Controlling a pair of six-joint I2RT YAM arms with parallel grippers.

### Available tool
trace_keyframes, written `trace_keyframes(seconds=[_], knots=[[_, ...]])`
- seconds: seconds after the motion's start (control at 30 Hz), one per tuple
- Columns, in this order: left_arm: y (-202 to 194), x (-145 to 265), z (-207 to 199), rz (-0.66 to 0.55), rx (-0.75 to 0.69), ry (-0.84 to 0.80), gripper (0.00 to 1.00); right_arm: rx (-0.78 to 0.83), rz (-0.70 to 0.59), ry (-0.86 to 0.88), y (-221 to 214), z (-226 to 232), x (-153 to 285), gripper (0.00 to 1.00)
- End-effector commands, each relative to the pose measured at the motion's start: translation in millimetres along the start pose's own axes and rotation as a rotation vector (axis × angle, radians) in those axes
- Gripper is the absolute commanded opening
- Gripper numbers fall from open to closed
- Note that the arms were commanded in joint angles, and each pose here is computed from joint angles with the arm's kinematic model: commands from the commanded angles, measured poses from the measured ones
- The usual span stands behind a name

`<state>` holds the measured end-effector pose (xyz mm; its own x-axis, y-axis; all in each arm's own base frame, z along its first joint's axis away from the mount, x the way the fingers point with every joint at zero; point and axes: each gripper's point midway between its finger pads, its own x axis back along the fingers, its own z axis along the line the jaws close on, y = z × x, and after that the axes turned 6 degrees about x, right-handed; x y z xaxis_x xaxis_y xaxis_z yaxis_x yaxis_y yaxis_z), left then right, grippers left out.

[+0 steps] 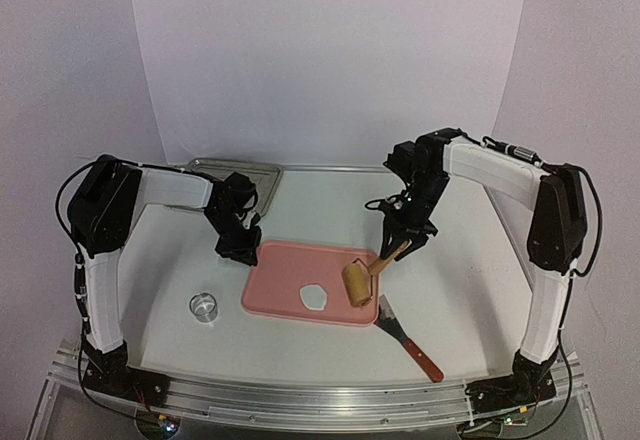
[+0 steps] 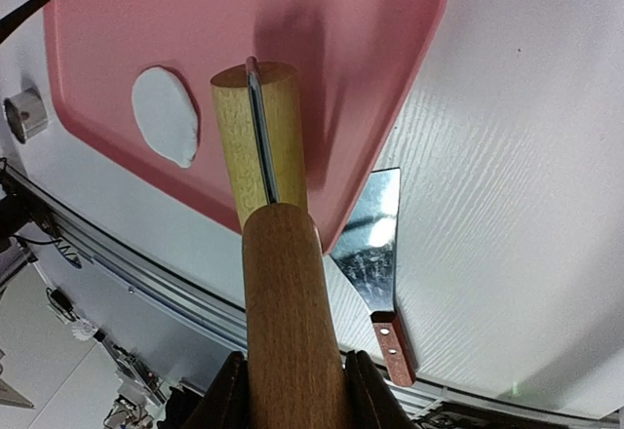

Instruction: Roll out the dumpling wrappers from the dough

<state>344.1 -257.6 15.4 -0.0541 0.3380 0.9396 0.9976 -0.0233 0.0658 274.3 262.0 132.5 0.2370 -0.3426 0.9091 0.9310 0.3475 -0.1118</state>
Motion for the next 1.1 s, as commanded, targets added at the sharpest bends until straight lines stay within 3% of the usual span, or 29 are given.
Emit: trace_keyframes(seconds=[0.0, 0.17, 0.33, 0.73, 1.07], knots=[[17.3, 14.5, -8.1, -0.056, -0.031, -0.008, 0.2, -0.027, -0.017, 0.193, 2.8, 38.6, 14.4, 0.0], [13.6, 38.1, -14.6, -0.074, -0.012, -0.028, 0.43, -0.074, -0.05, 0.381, 14.8, 67.1, 14.7, 0.0], [-5.9, 43.5, -9.2, -0.041, 0.035, -0.032, 0.51, -0.109, -0.058, 0.409, 25.5, 73.9, 0.4, 0.0], [-36.6, 20.0, 4.0, 0.044, 0.082, -0.049, 0.48, -0.183, -0.009, 0.351, 34.6, 59.2, -49.0, 0.0], [-48.4, 3.9, 12.3, 0.084, 0.091, -0.043, 0.29, -0.305, 0.039, 0.147, 2.1, 13.3, -69.5, 0.0]])
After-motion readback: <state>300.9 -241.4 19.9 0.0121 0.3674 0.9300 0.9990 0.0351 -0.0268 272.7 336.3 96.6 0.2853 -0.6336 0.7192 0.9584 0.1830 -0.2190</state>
